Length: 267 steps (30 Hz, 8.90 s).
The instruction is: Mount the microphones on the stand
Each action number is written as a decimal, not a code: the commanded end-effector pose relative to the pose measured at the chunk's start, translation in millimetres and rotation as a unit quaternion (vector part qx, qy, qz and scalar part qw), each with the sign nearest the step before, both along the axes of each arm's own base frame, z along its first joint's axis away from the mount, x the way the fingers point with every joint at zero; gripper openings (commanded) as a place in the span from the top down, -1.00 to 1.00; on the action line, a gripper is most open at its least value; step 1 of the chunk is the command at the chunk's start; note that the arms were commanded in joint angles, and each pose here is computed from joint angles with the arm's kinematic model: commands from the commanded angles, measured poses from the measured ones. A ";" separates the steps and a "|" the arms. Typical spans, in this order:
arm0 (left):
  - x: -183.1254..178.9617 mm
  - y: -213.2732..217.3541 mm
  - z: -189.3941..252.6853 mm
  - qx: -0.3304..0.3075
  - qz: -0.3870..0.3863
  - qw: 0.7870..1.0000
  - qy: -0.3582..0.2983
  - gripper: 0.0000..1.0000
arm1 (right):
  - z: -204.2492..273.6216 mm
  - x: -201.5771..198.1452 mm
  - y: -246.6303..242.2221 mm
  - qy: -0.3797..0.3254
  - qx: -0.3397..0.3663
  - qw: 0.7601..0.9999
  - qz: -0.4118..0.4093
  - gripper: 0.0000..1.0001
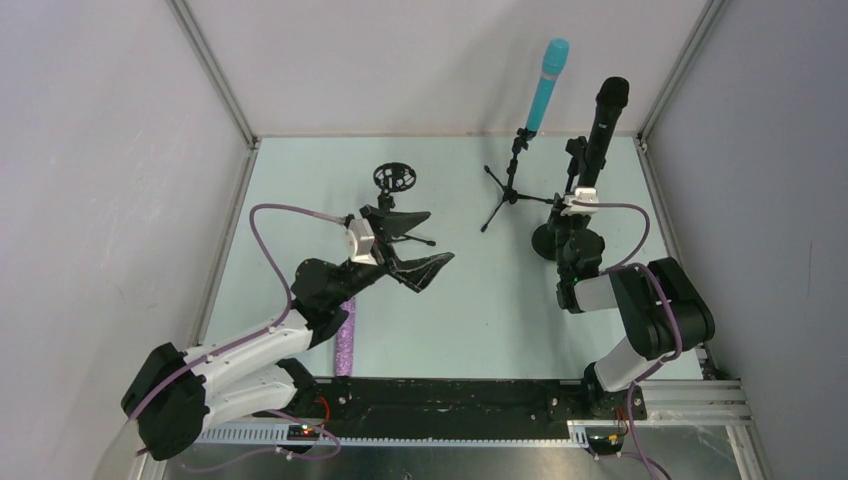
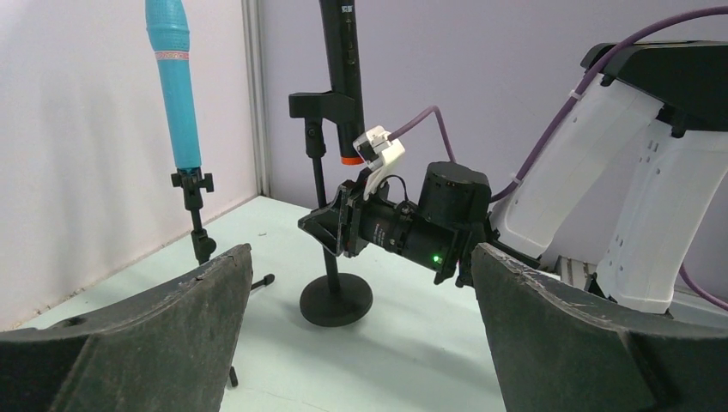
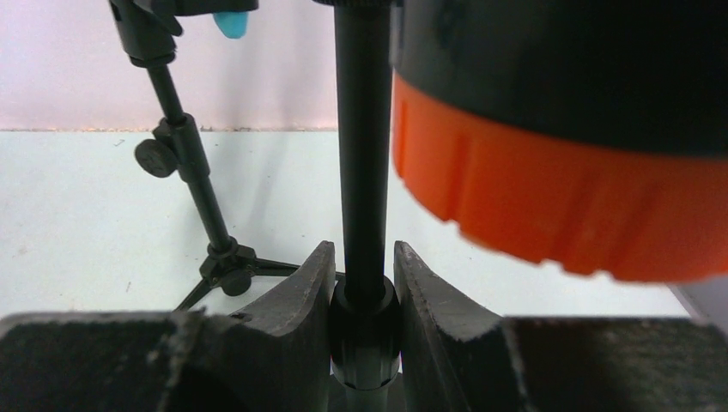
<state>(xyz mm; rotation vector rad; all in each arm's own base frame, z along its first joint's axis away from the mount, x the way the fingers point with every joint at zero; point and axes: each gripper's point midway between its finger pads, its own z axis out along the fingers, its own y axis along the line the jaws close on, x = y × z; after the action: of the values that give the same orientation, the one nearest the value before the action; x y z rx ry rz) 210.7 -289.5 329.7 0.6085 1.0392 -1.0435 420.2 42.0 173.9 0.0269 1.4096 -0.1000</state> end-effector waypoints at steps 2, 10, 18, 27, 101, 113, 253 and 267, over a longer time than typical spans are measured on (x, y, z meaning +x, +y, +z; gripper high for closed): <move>0.9 4.5 7.2 -0.005 0.009 1.000 -0.020 -0.99 | 59.0 5.3 -9.8 -0.105 0.032 0.994 -0.024 1.00; 2.3 5.9 7.6 -0.004 0.011 1.000 -0.022 -0.99 | 45.3 2.2 -8.5 -0.089 0.042 0.995 -0.017 1.00; 2.2 8.0 7.6 -0.005 0.013 1.000 -0.023 -1.00 | 33.1 -4.4 -5.4 -0.075 0.048 0.996 -0.005 1.00; 0.4 14.3 7.7 -0.011 0.021 0.999 -0.022 -0.99 | 24.2 -12.3 3.2 -0.063 0.045 0.997 0.011 0.44; 47.7 98.6 -116.3 -0.002 0.270 0.933 0.238 -0.99 | -14.4 -131.8 28.1 0.158 0.175 0.972 0.000 -0.99; 63.5 110.8 -178.3 0.054 0.343 0.865 0.362 -0.99 | -53.9 -156.3 41.3 0.245 0.206 0.947 0.013 -0.99; 57.7 170.1 -208.6 0.155 0.475 0.753 0.428 -0.99 | 2.8 -99.2 181.2 0.265 0.067 0.945 0.183 -0.89; 127.4 113.3 -167.8 0.209 0.448 0.775 0.394 -0.99 | 12.1 -133.5 155.8 0.263 0.072 0.945 0.177 -0.90</move>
<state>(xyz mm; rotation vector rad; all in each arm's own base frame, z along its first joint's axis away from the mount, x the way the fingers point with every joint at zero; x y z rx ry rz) 321.2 -163.1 147.7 -0.1257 2.0937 -0.1266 295.7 209.5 185.2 -0.1759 1.9280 0.3320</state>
